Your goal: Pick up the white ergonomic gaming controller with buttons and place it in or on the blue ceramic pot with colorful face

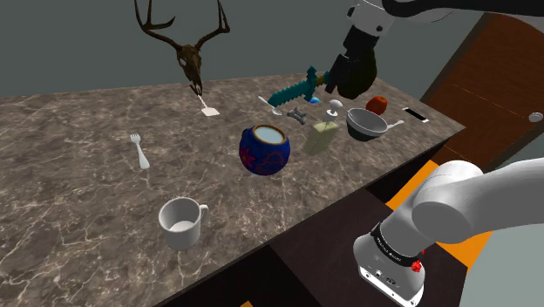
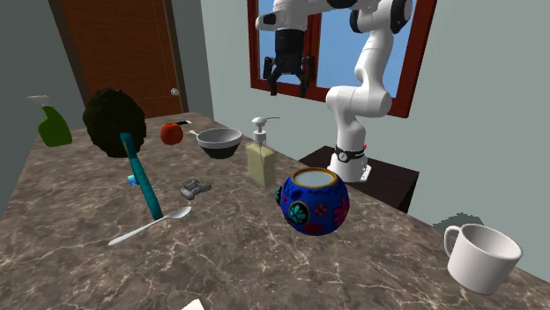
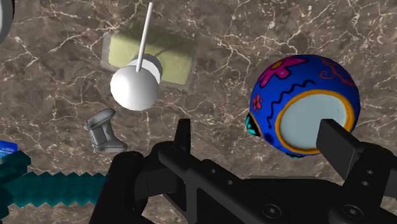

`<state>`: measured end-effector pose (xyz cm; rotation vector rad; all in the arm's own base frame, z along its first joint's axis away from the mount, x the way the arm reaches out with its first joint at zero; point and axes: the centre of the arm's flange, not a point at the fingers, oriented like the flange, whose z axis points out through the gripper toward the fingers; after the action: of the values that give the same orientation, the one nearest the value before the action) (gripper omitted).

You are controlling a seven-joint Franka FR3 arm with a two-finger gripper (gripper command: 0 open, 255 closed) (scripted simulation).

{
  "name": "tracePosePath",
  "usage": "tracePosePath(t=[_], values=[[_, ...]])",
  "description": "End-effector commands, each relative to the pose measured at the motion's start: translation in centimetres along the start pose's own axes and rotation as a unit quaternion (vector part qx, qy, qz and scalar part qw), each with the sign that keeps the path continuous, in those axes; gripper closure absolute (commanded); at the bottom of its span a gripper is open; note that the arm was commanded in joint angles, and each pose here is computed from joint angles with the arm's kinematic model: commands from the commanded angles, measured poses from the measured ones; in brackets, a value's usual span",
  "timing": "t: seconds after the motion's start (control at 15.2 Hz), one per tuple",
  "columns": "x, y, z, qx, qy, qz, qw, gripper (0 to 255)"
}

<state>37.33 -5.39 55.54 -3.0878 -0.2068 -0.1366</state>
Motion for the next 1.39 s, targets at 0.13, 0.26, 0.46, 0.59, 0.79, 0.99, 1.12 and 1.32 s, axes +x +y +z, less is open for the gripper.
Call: tracePosePath(t=[0.13, 0.26, 0.46, 0.59, 0.79, 0.99, 1.12, 1.32], values=[[2.1, 2.6, 3.6, -0.010, -0.004, -0.008, 0.9999, 0], [3.2, 4.1, 5.4, -0.014, -0.006, -0.012, 0.9998, 0], [4.9, 6.4, 8.1, -0.021, -0.010, -0.018, 0.9996, 0], [6.1, 7.9, 9.9, -0.026, -0.012, -0.022, 0.9993, 0], [7.8, 10.1, 12.5, -0.033, -0.016, -0.027, 0.9989, 0], [9.5, 12.4, 15.1, -0.040, -0.020, -0.033, 0.9985, 0], [10.7, 13.9, 16.9, -0.045, -0.022, -0.037, 0.9981, 0], [12.4, 16.2, 19.5, -0.052, -0.026, -0.042, 0.9974, 0]])
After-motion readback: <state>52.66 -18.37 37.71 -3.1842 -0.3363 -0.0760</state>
